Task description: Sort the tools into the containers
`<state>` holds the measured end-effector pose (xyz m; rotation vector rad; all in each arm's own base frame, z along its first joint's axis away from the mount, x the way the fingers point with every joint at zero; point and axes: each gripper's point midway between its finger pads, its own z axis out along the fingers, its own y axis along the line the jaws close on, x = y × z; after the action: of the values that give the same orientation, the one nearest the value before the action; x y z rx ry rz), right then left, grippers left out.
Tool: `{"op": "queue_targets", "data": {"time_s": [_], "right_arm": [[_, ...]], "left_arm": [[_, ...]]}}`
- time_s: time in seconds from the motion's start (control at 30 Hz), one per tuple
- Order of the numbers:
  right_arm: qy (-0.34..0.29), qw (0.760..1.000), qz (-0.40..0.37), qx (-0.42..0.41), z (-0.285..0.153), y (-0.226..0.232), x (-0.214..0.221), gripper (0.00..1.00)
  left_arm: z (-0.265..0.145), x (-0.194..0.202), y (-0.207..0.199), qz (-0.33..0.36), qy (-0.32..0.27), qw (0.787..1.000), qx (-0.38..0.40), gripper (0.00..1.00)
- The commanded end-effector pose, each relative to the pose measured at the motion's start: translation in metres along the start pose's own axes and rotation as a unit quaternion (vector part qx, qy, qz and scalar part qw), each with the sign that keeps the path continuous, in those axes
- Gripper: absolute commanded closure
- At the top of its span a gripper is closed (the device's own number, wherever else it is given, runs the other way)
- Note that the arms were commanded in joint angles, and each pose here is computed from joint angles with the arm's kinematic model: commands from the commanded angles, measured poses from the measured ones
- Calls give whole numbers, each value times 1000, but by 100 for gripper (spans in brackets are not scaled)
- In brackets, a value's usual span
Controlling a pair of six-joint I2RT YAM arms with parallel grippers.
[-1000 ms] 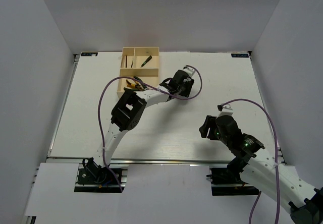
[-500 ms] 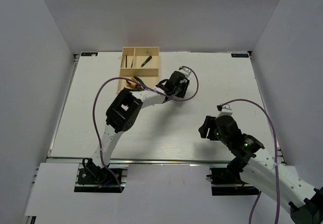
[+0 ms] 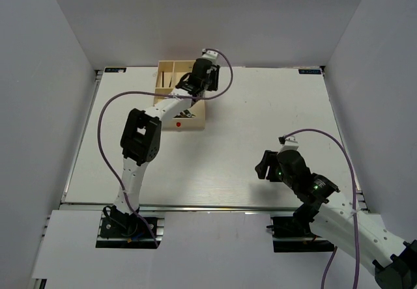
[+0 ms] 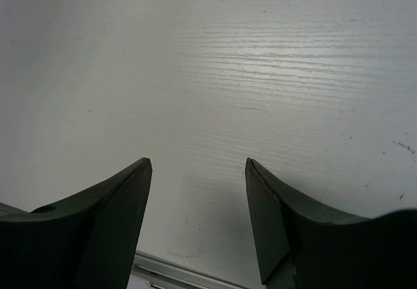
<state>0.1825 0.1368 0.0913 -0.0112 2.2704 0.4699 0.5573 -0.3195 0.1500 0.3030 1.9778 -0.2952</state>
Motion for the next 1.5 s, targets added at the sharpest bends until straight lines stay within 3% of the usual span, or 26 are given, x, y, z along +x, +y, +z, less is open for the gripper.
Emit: {"op": "queue_targets", "data": {"time_s": [0.0, 0.23, 0.63, 0.87, 0.9, 1.0, 1.23, 1.4, 1.43, 1.47], "right_arm": [[-15, 1000, -5, -12, 3, 4, -6, 35], [-10, 1000, -7, -8, 6, 4, -4, 34], [9, 1000, -17, 12, 16, -1, 2, 34], [10, 1000, -17, 12, 18, -1, 3, 34], [9, 1000, -17, 11, 17, -1, 3, 34], [8, 1000, -18, 11, 17, -1, 3, 34], [7, 1000, -17, 6, 15, 1, 0, 33], [-7, 1000, -19, 3, 11, 3, -6, 33], [-9, 1000, -18, 5, 10, 2, -8, 33], [-13, 1000, -18, 5, 9, 2, -10, 33]], "left_arm": [[-22, -64, 38, -30, -50, 998, -23, 100], [4, -60, 93, -32, -38, 997, -61, 100], [24, -41, 136, -43, -29, 995, -85, 93], [20, -38, 141, -53, -24, 995, -76, 68], [19, -38, 140, -55, -23, 996, -74, 51], [11, -43, 139, -62, -23, 995, -73, 26], [-34, -66, 138, -63, -44, 994, -79, 8], [-86, -69, 140, -57, -52, 993, -92, 5], [-111, -90, 138, -57, -77, 991, -91, 5], [-119, -77, 139, -54, -65, 992, -95, 4]]}}
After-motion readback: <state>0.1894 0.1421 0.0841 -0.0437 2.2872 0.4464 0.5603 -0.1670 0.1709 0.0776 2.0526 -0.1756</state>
